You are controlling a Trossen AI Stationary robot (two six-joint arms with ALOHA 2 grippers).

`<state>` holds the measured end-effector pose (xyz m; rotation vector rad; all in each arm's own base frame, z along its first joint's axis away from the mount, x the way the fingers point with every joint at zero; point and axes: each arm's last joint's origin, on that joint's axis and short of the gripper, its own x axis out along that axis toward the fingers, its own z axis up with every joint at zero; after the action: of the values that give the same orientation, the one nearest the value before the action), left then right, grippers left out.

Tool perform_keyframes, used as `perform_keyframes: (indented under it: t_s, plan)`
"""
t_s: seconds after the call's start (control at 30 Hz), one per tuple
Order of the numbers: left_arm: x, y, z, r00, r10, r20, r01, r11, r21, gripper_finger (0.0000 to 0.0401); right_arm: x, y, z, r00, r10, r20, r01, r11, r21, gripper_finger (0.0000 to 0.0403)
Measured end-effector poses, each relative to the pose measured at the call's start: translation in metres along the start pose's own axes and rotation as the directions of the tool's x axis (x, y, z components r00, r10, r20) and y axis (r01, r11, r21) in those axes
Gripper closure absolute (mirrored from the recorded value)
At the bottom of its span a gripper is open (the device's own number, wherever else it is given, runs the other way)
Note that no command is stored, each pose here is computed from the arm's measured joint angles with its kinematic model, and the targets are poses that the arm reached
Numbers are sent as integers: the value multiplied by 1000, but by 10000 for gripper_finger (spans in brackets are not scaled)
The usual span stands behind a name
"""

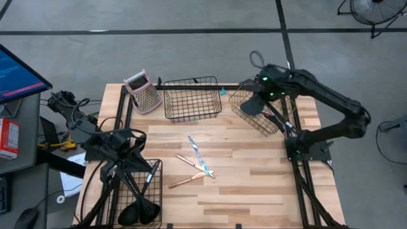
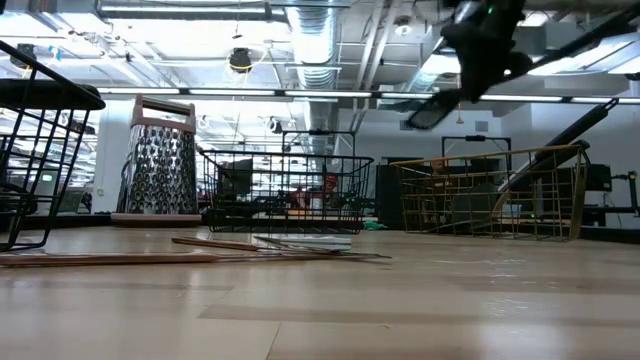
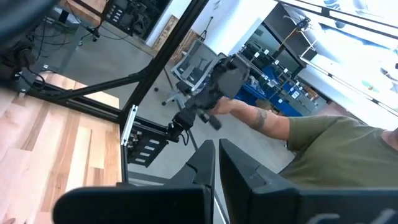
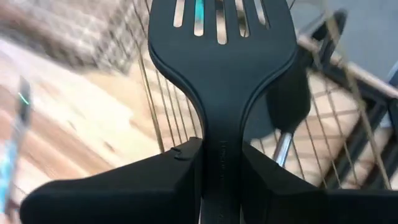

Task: Pick & Place Kitchen Items
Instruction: Put the black spatula into the brown wire basket, then put the light blue knife into the top black wire basket

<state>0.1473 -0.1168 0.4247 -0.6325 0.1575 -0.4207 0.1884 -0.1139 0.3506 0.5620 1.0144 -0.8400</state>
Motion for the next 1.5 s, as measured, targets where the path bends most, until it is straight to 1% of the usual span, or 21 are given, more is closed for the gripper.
perform_keyframes:
  t_s: [0.13,0.27,0.37,0.43,0.63,0.83,0.9,1.07,1.17,1.27,1.33,1.4,1.5]
  plan:
    - [0,0,0,1000,-1,-1,1,1000,-2,397,25,2,3,985,-71,-159,59,995,-78,342]
    - [0,0,0,1000,-3,-2,3,1000,-3,397,41,3,4,958,-137,-250,101,983,-154,342]
    - [0,0,0,1000,-3,-2,3,1000,0,397,52,5,6,944,-164,-288,111,975,-191,342]
    - [0,0,0,1000,-3,-2,3,1000,20,397,60,5,9,936,-179,-304,120,972,-204,342]
    - [0,0,0,1000,-2,-2,2,1000,24,397,85,6,15,901,-276,-333,199,948,-248,342]
    - [0,0,0,1000,0,2,0,1000,25,397,105,9,18,873,-305,-380,206,938,-278,340]
    - [0,0,0,1000,-1,3,1,1000,25,397,108,10,18,868,-309,-389,205,936,-285,324]
    - [0,0,1,999,26,29,-27,999,24,397,104,14,17,875,-308,-373,202,933,-297,272]
    - [0,1,2,997,51,49,-52,998,26,390,92,13,15,892,-303,-335,206,933,-294,243]
    - [0,1,2,997,58,56,-61,996,65,373,77,11,12,913,-282,-295,198,938,-284,211]
    - [0,1,2,996,62,60,-67,994,87,358,61,12,8,934,-246,-260,177,949,-262,191]
    - [0,2,3,995,73,72,-80,992,101,342,43,12,2,957,-184,-226,132,965,-225,174]
    - [0,2,3,993,85,84,-96,986,136,317,14,16,-12,983,-81,-163,57,987,-148,162]
